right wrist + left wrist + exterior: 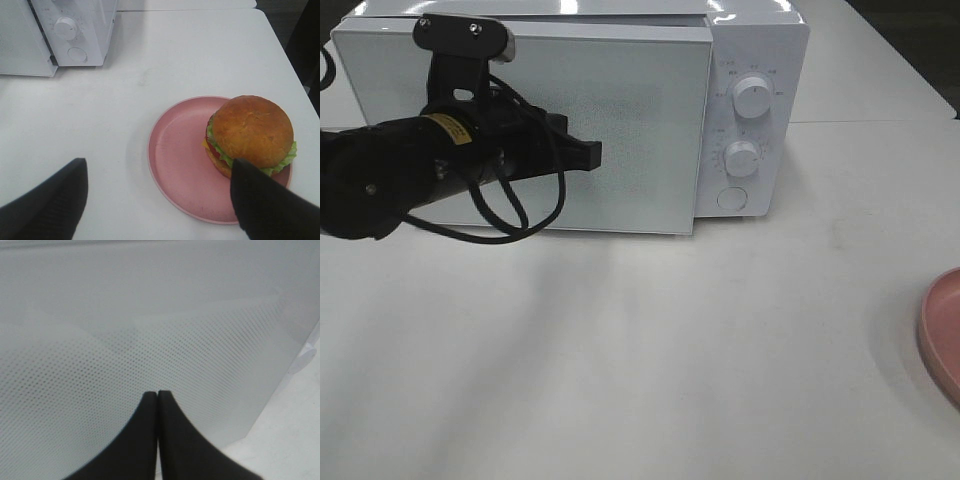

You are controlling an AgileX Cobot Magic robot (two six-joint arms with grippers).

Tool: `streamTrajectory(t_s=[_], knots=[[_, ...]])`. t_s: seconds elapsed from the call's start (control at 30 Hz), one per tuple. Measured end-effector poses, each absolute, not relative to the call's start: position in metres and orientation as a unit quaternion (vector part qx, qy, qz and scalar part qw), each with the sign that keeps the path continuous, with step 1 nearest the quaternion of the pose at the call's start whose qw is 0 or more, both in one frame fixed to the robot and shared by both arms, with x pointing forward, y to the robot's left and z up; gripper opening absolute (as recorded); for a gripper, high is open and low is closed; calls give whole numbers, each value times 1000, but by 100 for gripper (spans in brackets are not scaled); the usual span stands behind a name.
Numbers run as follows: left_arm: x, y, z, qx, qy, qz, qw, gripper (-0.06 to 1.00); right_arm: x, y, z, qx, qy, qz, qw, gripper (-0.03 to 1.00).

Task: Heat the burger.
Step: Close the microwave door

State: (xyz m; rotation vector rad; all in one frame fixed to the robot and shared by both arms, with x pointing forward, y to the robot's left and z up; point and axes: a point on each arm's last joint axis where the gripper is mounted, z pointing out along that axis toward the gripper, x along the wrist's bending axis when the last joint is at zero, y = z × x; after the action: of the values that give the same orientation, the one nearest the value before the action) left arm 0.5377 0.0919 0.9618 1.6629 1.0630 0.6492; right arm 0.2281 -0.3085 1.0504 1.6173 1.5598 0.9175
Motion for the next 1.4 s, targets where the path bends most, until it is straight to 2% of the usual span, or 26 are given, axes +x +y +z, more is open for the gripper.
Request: streamTrajectory(t_s=[0.4, 0.97, 1.4], knots=[[564, 70, 966, 691, 441, 260, 511, 0, 228, -308, 1050, 624, 602, 354, 349, 75], [585, 32, 955, 726, 439, 216, 483, 0, 228, -308, 1050, 624, 602, 355, 349, 75], [592, 26, 954, 726, 445, 210, 480, 0, 228, -308, 1050, 624, 602, 355, 349, 75]])
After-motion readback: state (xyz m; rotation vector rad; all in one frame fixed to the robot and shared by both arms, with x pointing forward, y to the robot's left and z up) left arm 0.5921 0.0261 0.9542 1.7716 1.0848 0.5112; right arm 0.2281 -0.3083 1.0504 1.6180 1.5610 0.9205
